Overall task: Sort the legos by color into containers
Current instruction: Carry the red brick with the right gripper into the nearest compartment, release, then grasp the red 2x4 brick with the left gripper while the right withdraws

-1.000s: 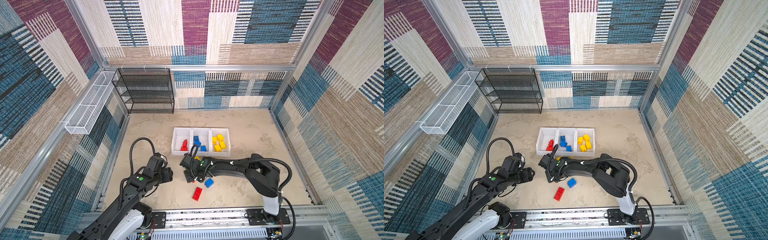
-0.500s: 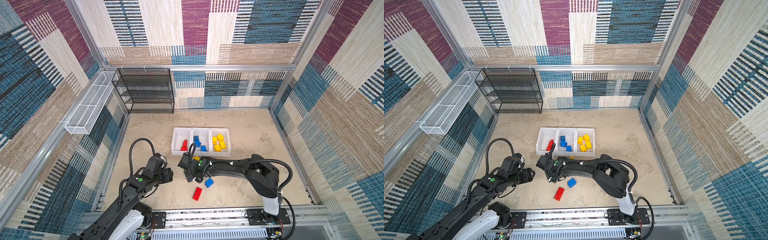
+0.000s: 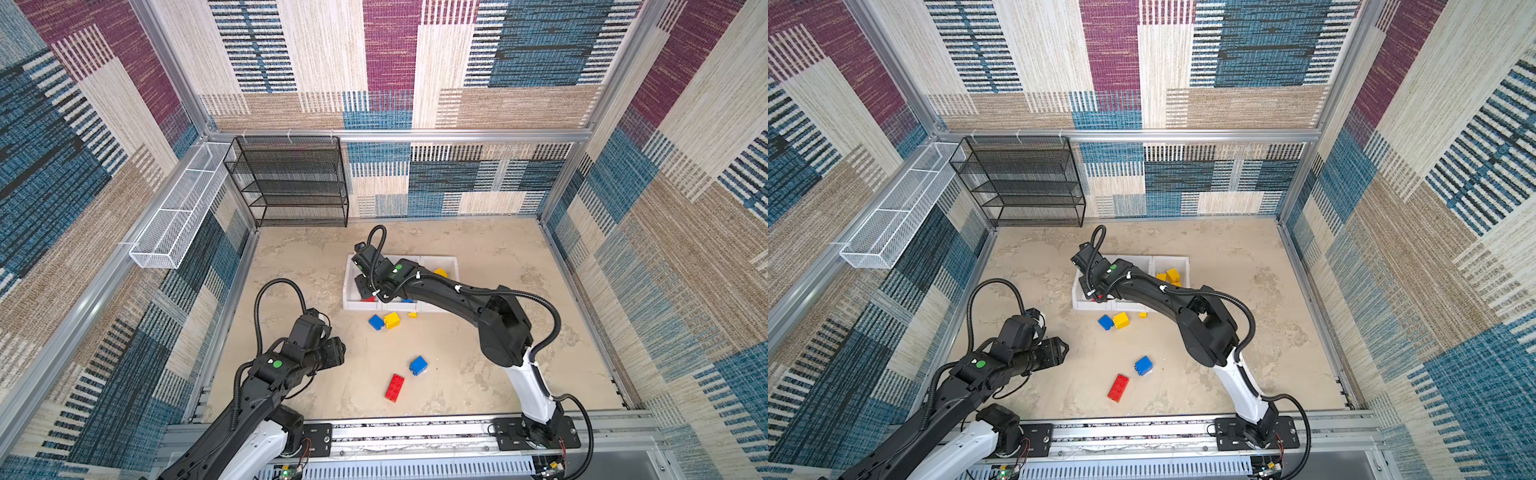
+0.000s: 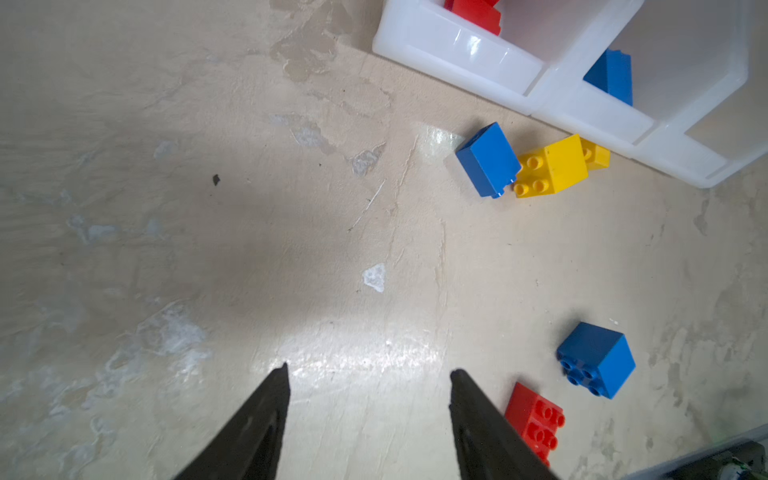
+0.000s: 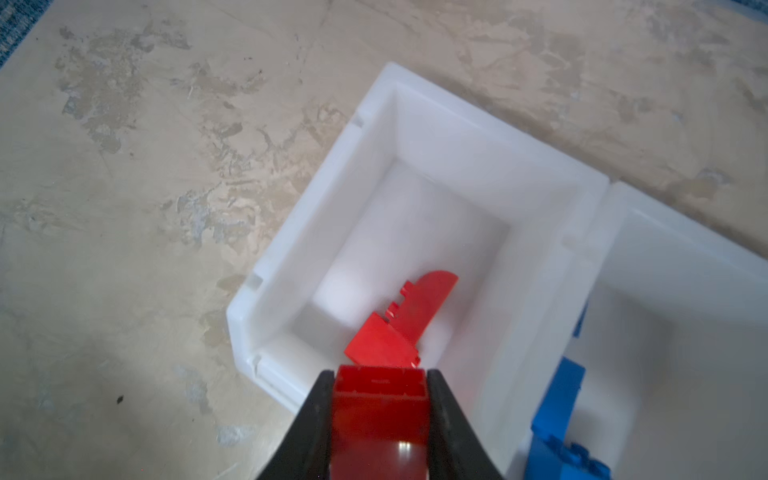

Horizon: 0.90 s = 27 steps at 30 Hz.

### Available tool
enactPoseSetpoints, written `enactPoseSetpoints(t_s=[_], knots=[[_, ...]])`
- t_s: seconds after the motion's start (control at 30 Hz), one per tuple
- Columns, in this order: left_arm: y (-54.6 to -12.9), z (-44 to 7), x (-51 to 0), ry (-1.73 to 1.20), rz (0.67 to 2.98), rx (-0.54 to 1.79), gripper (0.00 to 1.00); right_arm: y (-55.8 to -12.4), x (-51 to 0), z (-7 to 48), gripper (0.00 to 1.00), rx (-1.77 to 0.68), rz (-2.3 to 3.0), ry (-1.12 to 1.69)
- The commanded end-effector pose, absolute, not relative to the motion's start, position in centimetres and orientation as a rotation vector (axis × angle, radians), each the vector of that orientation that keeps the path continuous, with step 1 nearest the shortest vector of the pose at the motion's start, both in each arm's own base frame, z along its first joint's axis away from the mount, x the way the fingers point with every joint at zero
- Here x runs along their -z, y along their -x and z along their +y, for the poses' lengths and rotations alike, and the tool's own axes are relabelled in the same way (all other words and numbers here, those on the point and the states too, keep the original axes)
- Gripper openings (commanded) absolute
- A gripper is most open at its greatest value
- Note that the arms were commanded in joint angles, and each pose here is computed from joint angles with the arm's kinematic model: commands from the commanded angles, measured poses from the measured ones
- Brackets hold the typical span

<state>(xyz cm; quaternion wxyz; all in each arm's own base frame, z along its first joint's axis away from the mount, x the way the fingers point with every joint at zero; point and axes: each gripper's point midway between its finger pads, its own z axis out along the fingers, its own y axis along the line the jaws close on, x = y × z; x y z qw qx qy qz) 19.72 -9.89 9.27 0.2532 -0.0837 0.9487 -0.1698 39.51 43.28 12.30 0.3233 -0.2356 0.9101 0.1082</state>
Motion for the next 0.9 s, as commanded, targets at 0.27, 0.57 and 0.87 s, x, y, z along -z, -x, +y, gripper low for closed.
enactPoseSetpoints(t_s=[0.27,0.57,0.87], knots=[[-18.8,-10.3,-9.1,0.239,2.598,0.521,0.64,-40.7,-12.2,43.7,0.59,-0.303,2.38,0.633],[-18.8,-11.2,-9.7,0.204,2.591,0.577,0.64,-40.6,-16.3,42.1,0.64,-0.356,2.331,0.574],[-17.8,-15.2,-9.9,-0.028,2.627,0.621,0.64,-38.3,-19.5,34.4,0.65,-0.387,2.315,0.386]])
